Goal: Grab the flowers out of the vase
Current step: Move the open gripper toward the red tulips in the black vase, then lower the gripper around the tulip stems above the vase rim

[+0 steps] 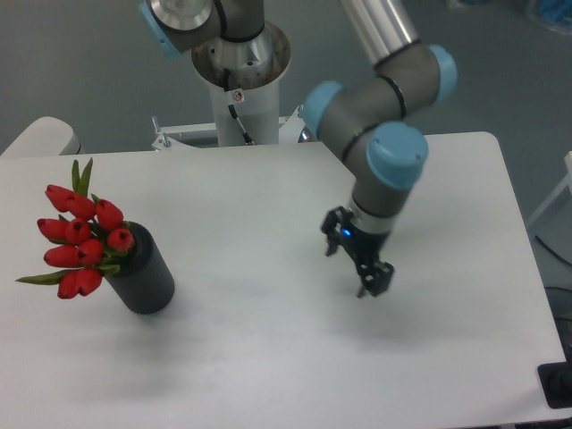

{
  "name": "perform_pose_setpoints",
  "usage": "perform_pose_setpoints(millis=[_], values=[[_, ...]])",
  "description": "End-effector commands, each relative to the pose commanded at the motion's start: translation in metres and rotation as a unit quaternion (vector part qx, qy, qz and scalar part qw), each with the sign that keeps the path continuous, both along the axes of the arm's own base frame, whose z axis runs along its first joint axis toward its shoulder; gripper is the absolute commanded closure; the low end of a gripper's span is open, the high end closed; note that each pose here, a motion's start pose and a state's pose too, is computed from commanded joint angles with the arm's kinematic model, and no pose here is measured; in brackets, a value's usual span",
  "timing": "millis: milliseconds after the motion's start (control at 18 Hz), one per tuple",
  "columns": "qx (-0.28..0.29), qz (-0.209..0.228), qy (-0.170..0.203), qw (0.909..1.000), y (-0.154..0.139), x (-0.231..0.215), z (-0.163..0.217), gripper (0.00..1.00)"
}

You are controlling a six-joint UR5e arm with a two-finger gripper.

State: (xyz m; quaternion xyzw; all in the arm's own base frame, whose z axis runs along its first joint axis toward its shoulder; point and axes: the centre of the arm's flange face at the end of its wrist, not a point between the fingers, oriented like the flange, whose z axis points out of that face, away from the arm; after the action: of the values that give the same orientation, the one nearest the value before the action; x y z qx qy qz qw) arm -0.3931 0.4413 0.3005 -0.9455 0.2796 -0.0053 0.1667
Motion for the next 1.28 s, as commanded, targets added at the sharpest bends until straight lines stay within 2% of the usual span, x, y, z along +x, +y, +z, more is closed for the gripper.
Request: perform_pose_setpoints(millis=[222, 333, 722, 889, 1056, 1278], values=[[0.052, -0.004, -0.022, 0.9984, 0.003, 0.032, 0.027, 0.0], [0.079, -0.006, -0.045, 0.9958, -0.001, 0.048, 0.029, 0.0], [0.136, -0.016, -0.075, 0.9878, -0.003, 0.079, 0.046, 0.0], [0.145, -0.023, -0.088, 0.9852, -0.008, 0.101, 0.045, 0.0], [0.144, -0.012, -0.098, 0.9846, -0.009, 0.115, 0.047, 0.0], [0.145, -0.003, -0.137, 0.9799, 0.014, 0.151, 0.051, 0.0]])
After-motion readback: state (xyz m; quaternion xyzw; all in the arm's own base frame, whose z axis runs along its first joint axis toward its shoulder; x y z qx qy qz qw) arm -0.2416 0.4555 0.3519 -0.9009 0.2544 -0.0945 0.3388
